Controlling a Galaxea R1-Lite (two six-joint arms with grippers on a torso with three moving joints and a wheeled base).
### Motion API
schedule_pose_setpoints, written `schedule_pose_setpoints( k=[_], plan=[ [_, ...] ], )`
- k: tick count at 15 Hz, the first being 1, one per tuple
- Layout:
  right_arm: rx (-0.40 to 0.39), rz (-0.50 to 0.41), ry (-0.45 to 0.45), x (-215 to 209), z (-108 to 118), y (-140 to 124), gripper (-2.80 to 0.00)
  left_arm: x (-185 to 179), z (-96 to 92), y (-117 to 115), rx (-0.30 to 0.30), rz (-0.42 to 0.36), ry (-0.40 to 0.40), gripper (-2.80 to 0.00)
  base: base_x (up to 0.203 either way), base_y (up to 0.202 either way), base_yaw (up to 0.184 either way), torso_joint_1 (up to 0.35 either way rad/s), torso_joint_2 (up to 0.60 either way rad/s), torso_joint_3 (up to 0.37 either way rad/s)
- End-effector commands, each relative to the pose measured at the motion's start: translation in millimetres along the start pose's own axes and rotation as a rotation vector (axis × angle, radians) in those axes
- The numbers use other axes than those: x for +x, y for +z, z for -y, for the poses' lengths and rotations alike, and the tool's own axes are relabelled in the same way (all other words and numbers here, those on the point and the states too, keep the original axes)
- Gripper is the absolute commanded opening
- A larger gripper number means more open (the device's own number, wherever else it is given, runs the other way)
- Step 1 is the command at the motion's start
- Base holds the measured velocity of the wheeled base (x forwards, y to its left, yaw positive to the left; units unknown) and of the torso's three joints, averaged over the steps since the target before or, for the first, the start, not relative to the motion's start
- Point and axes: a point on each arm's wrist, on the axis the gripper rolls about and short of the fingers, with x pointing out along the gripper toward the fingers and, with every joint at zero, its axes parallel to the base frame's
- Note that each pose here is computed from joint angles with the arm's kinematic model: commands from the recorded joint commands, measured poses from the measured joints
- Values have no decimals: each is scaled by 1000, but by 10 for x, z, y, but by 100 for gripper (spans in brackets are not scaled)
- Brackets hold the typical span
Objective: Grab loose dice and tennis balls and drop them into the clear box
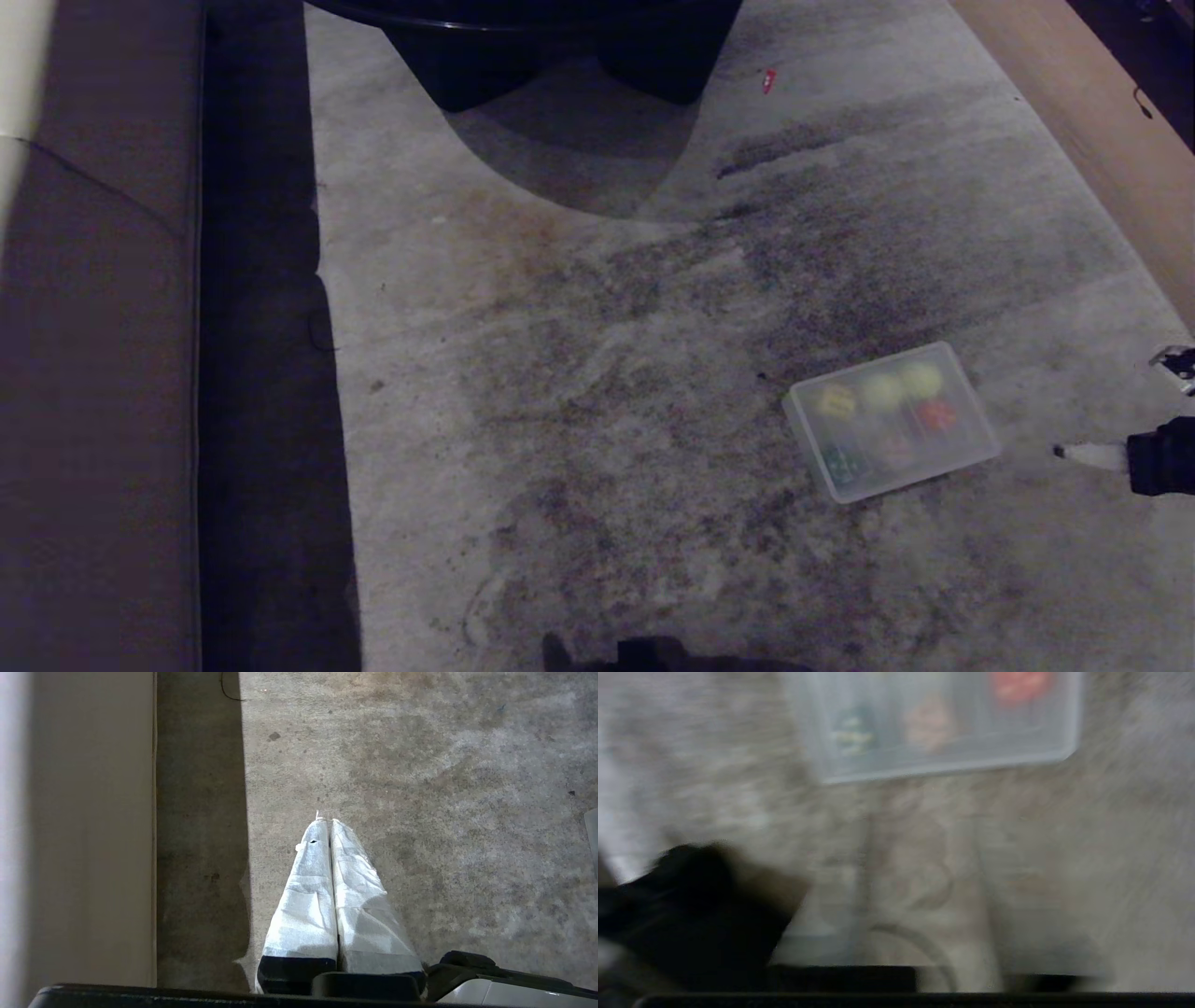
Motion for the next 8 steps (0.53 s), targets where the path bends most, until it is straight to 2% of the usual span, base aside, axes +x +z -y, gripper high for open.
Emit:
schedule_pose_setpoints(
  k=[1,4,6,8],
  plan=[
    [-66,60,-24,-577,-587,156,-280,-1,0,0,-1,2,0,-280,0,0,0,0,0,0],
    [-12,58,-22,-966,-1213,-186,-280,0,0,0,-1,1,0,-280,0,0,0,0,0,0],
    [28,68,-26,-1097,-1597,-596,-280,-1,0,0,-2,2,0,-280,0,0,0,0,0,0],
    [34,94,-46,-1168,-1870,-876,-280,0,0,0,-1,1,0,-280,0,0,0,0,0,0]
  ],
)
